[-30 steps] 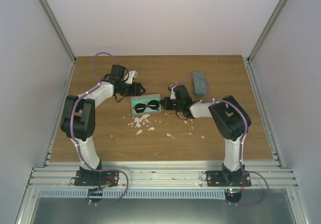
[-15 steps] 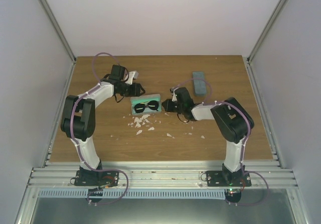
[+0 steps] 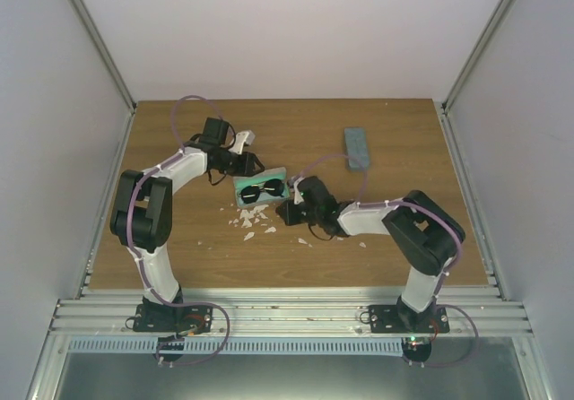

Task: Organize the sunglasses
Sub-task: Close the sunglasses case at the center of the board.

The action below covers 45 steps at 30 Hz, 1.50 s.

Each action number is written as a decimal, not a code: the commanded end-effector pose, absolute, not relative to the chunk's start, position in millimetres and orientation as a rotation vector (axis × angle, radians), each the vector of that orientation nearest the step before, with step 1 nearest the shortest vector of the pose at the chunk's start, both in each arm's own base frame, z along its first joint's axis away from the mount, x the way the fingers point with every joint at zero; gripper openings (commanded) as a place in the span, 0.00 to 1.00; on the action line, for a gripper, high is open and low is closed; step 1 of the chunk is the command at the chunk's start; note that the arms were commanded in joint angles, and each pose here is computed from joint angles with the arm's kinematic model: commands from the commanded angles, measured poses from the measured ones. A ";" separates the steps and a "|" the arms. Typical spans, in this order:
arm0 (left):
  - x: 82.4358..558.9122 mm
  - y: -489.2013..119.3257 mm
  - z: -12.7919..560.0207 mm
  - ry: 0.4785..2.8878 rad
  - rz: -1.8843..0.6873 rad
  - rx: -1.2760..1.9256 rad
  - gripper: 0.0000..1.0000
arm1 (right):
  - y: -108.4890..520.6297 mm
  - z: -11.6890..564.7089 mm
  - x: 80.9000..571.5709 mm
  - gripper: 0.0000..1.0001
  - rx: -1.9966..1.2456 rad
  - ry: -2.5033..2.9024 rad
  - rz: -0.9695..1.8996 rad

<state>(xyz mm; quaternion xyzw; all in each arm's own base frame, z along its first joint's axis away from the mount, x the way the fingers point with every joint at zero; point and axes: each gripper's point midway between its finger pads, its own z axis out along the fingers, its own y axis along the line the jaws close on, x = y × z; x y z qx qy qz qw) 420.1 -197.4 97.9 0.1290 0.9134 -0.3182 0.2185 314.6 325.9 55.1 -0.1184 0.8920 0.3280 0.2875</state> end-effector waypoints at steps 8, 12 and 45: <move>392.2 -211.7 94.9 2.521 -1.016 0.409 0.34 | 357.2 17.0 306.8 0.11 -0.324 2.426 0.877; 382.8 -214.7 91.3 2.524 -1.044 0.401 0.29 | 359.7 9.8 315.9 0.08 -0.270 2.432 0.860; 361.9 -145.8 148.2 2.374 -0.545 -0.091 0.78 | 321.6 99.7 321.2 0.99 -0.977 2.168 0.433</move>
